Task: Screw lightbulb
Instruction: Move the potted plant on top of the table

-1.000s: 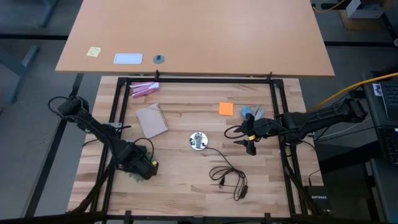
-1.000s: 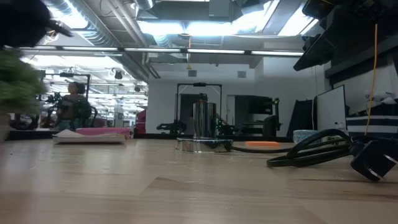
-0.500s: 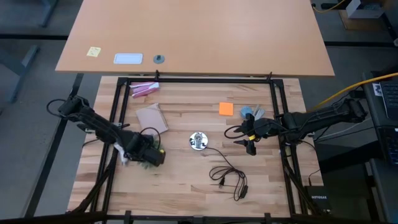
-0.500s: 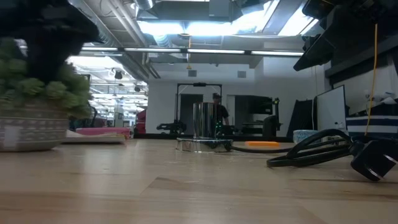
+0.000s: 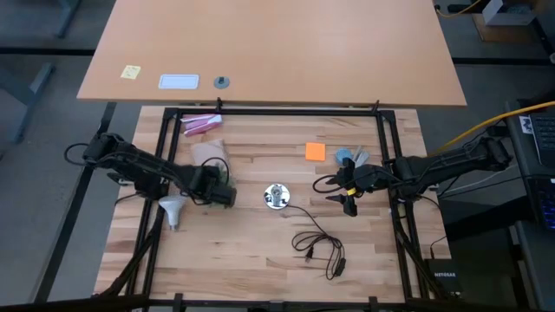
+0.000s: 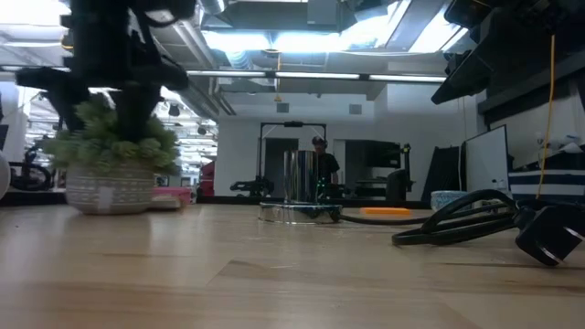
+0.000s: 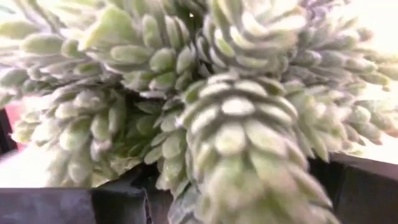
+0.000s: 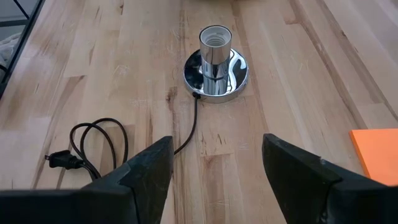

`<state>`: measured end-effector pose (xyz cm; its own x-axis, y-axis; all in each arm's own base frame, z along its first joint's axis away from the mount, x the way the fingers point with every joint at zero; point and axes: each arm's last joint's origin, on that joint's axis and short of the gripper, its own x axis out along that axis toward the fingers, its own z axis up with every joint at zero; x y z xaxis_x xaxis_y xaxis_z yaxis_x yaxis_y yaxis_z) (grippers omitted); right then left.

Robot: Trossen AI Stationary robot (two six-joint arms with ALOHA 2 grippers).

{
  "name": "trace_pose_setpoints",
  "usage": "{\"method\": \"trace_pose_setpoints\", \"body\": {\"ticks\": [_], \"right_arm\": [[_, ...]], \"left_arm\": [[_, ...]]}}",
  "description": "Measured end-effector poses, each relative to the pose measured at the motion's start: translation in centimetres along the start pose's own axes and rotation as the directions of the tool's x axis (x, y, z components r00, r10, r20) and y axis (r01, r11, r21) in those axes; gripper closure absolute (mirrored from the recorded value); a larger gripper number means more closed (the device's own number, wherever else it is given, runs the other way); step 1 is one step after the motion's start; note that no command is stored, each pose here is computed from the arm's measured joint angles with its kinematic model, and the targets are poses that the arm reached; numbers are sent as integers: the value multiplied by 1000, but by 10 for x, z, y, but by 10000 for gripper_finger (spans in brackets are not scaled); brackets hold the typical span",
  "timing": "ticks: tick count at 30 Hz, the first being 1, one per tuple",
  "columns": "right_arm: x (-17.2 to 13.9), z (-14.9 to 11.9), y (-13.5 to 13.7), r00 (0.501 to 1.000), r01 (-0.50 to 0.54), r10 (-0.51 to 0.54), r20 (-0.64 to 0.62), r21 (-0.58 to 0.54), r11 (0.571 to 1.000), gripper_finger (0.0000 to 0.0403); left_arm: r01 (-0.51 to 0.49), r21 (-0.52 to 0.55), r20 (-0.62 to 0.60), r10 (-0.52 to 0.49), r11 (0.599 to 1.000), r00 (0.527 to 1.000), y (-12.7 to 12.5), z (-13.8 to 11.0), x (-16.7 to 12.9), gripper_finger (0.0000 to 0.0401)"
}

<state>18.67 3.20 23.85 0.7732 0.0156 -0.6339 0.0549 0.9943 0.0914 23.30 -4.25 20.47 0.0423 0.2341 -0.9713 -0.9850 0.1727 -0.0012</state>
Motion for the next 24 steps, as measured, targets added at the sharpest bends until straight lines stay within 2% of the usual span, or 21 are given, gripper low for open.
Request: {"method": "trace_pose_setpoints", "body": {"ticks": [13, 19, 24], "right_arm": [[0, 0, 0, 1000, 0, 0, 0, 0, 1000, 157], [0, 0, 0, 1000, 0, 0, 0, 0, 1000, 157], [0, 0, 0, 1000, 0, 0, 0, 0, 1000, 157]], "left_arm": [[-81, -3, 113, 81, 997, 990, 8, 62, 14, 177], [-86, -14, 103, 87, 996, 991, 14, 90, 19, 177], [-86, -3, 155, 86, 996, 984, 17, 105, 22, 177]]}}
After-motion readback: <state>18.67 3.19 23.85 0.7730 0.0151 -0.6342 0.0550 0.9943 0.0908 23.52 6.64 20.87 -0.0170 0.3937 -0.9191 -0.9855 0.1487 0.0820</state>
